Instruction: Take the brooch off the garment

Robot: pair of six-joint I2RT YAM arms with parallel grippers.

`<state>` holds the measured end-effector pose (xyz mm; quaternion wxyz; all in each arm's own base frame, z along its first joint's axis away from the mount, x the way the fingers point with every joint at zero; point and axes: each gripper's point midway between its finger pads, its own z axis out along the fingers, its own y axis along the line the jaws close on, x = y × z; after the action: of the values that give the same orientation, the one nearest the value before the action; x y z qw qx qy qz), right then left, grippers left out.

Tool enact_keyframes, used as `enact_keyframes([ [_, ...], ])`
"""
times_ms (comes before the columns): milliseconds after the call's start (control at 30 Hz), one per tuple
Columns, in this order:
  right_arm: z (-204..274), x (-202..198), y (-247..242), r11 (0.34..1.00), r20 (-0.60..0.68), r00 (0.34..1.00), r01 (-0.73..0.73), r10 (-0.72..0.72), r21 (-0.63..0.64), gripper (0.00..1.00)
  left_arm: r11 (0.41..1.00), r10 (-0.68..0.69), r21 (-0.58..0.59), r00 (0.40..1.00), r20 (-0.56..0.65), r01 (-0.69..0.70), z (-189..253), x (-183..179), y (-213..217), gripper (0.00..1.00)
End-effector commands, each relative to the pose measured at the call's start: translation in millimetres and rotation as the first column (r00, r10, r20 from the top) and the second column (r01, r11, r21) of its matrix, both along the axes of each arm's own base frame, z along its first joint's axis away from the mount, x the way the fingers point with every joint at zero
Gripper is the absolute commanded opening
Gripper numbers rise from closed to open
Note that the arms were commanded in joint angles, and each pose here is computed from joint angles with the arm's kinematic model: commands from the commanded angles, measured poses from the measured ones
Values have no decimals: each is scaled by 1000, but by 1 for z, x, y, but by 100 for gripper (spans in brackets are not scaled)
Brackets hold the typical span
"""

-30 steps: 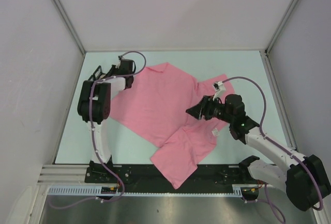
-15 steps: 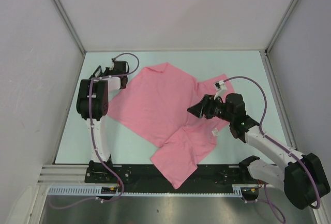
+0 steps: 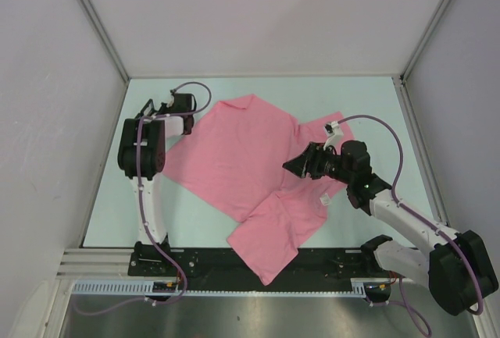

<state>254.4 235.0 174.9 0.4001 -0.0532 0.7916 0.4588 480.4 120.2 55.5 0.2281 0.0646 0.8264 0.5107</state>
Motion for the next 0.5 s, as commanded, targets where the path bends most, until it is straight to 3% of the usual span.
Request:
enact_keyframes([
  [0, 12, 5, 3, 1000, 40, 999, -9, 8, 24, 68, 1000, 9, 15, 1000, 11, -9, 4, 7, 1, 1],
  [233, 12, 4, 3, 1000, 36, 999, -10, 9, 24, 68, 1000, 18, 23, 1000, 10, -19, 4, 6, 2, 1],
  [333, 13, 4, 3, 1000, 38, 999, -10, 9, 26, 68, 999, 19, 29, 1000, 5, -19, 3, 5, 3, 5],
  [467, 12, 4, 3, 1000, 39, 999, -9, 8, 24, 68, 999, 22, 28, 1000, 9, -22, 4, 5, 3, 18],
])
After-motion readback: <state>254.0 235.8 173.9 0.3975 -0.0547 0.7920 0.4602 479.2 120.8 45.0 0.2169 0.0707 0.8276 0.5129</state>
